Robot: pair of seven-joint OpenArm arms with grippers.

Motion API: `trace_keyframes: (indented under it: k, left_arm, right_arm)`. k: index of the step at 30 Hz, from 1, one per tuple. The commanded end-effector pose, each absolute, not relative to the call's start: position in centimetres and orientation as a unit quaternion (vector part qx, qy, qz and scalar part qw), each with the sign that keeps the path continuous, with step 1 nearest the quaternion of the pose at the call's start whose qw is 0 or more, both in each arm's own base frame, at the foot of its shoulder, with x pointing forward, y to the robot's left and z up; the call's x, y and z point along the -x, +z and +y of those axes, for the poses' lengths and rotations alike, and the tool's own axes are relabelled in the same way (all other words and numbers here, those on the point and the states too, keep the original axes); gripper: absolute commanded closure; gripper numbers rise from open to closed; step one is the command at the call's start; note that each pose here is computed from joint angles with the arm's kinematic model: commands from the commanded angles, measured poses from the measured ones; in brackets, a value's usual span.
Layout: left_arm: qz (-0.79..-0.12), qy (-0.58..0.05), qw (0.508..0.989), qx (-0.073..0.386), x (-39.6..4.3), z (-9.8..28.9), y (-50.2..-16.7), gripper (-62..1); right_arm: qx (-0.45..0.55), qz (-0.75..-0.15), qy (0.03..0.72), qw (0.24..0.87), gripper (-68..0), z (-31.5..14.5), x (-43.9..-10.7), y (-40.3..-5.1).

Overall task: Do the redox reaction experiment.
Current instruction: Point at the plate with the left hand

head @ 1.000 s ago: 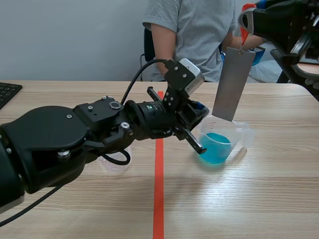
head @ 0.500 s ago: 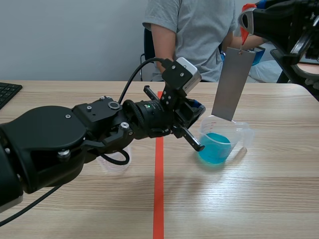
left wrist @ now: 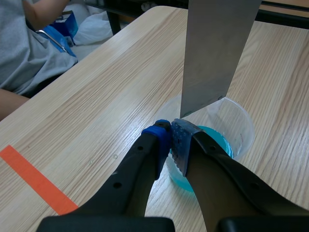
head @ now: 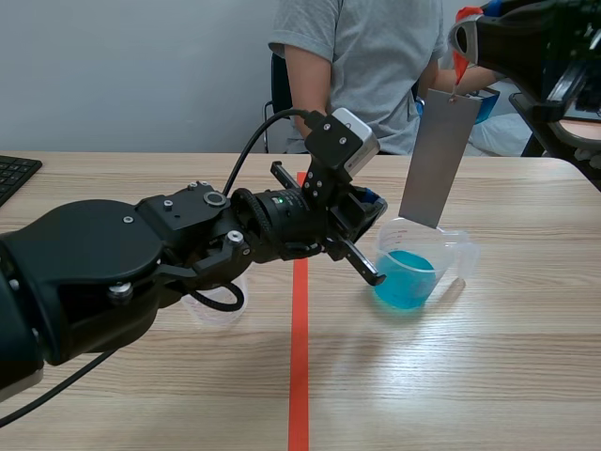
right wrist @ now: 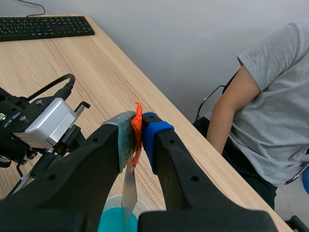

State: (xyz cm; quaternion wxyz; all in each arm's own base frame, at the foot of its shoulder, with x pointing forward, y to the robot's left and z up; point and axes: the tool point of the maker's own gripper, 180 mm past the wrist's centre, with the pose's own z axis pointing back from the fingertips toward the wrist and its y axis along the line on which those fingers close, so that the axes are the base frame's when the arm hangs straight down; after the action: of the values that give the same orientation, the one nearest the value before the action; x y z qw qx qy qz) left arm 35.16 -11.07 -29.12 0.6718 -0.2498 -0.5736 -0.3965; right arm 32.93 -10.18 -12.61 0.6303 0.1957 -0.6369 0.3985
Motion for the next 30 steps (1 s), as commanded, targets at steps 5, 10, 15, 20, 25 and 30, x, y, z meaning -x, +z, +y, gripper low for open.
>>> trace_keyframes:
  k: [5, 10, 15, 20, 25, 30]
  left_arm:
    - [-0.59, -0.392, 0.657, 0.259, -35.5, -11.6, -27.5, -4.0]
    - [-0.587, -0.389, 0.664, 0.251, -35.9, -10.5, -27.9, -4.0]
    - [-0.591, -0.37, 0.677, 0.235, -36.4, -6.7, -28.1, -4.0]
    - [-0.603, -0.357, 0.682, 0.209, -35.5, -1.7, -27.5, -4.0]
    - [-0.598, -0.36, 0.691, 0.185, -33.0, 2.8, -27.4, -4.0]
    - [-0.578, -0.361, 0.713, 0.166, -29.9, 6.5, -27.9, -4.0]
  right_arm:
    - [-0.194, -0.646, 0.404, 0.618, -1.5, -10.1, -32.9, -11.5]
    - [-0.194, -0.646, 0.404, 0.618, -1.5, -10.1, -32.9, -11.5]
    - [-0.194, -0.646, 0.404, 0.618, -1.5, -10.1, -32.9, -11.5]
    - [-0.193, -0.645, 0.405, 0.619, -1.5, -10.1, -32.9, -11.6]
    - [-0.193, -0.645, 0.405, 0.619, -1.5, -10.1, -32.9, -11.6]
    - [-0.193, -0.645, 0.405, 0.619, -1.5, -10.1, -32.9, -11.6]
